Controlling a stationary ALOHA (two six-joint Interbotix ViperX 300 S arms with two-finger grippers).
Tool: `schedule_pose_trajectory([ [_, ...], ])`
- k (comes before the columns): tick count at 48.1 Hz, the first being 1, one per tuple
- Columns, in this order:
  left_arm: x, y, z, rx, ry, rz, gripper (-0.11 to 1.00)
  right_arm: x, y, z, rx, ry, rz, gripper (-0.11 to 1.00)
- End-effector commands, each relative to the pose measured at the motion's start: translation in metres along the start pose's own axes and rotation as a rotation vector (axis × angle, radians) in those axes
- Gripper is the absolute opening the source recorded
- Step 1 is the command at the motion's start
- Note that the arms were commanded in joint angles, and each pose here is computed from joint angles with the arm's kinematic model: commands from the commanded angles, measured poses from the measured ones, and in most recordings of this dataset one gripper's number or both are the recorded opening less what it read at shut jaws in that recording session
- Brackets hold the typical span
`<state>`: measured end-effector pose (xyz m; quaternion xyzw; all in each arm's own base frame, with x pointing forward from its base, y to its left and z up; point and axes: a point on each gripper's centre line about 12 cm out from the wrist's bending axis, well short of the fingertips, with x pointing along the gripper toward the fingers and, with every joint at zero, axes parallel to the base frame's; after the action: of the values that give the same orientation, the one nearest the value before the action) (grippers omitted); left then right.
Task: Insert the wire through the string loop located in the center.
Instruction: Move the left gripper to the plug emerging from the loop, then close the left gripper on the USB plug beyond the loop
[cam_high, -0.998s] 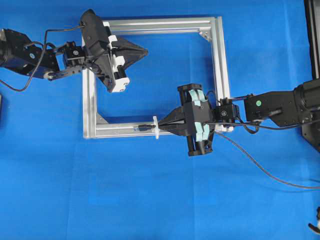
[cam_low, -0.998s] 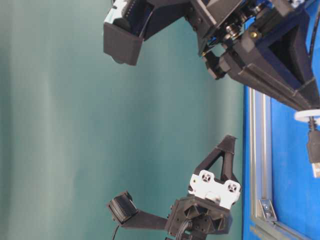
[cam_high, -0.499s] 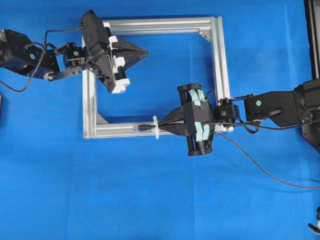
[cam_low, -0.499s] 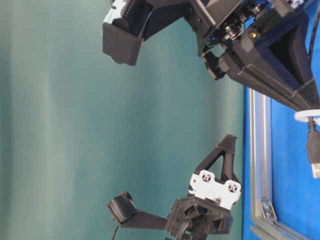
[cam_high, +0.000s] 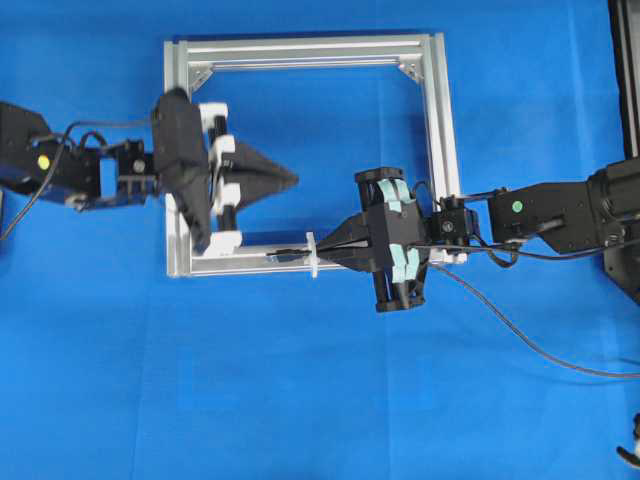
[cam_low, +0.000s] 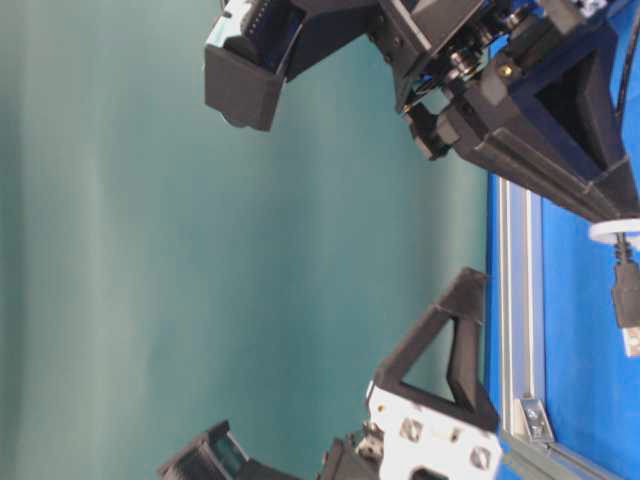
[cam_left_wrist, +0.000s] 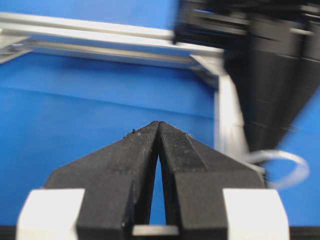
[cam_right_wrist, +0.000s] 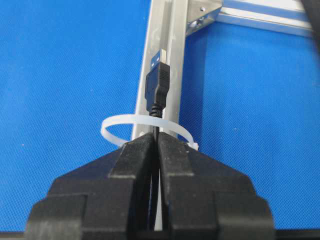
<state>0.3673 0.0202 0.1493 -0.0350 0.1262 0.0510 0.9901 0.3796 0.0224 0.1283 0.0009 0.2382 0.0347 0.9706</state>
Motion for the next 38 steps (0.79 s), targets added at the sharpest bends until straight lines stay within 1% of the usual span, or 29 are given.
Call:
schedule_pose_trajectory([
  [1, -0.004, -0.018, 0.010, 0.010, -0.031, -0.049, 0.00, -0.001, 0.001, 0.010, 0.003, -0.037, 0.001, -0.02],
  [6, -0.008, -0.035, 0.003, 0.025, 0.001, -0.096, 0.00, -0.001, 0.000, 0.010, 0.004, -0.037, 0.000, -0.02],
  [14, -0.010, -0.051, 0.001, 0.036, 0.017, -0.137, 0.00, -0.001, 0.000, 0.010, 0.004, -0.037, 0.000, -0.02],
  [27, -0.008, -0.047, 0.001, 0.040, 0.025, -0.127, 0.00, -0.001, 0.001, 0.010, 0.003, -0.034, 0.001, -0.02],
  [34, -0.006, -0.044, -0.001, 0.043, 0.052, -0.119, 0.00, -0.001, 0.001, 0.010, 0.003, -0.034, 0.001, -0.02],
  [38, -0.005, -0.044, -0.001, 0.037, 0.066, -0.118, 0.01, -0.001, 0.001, 0.010, 0.002, -0.035, 0.002, -0.02],
])
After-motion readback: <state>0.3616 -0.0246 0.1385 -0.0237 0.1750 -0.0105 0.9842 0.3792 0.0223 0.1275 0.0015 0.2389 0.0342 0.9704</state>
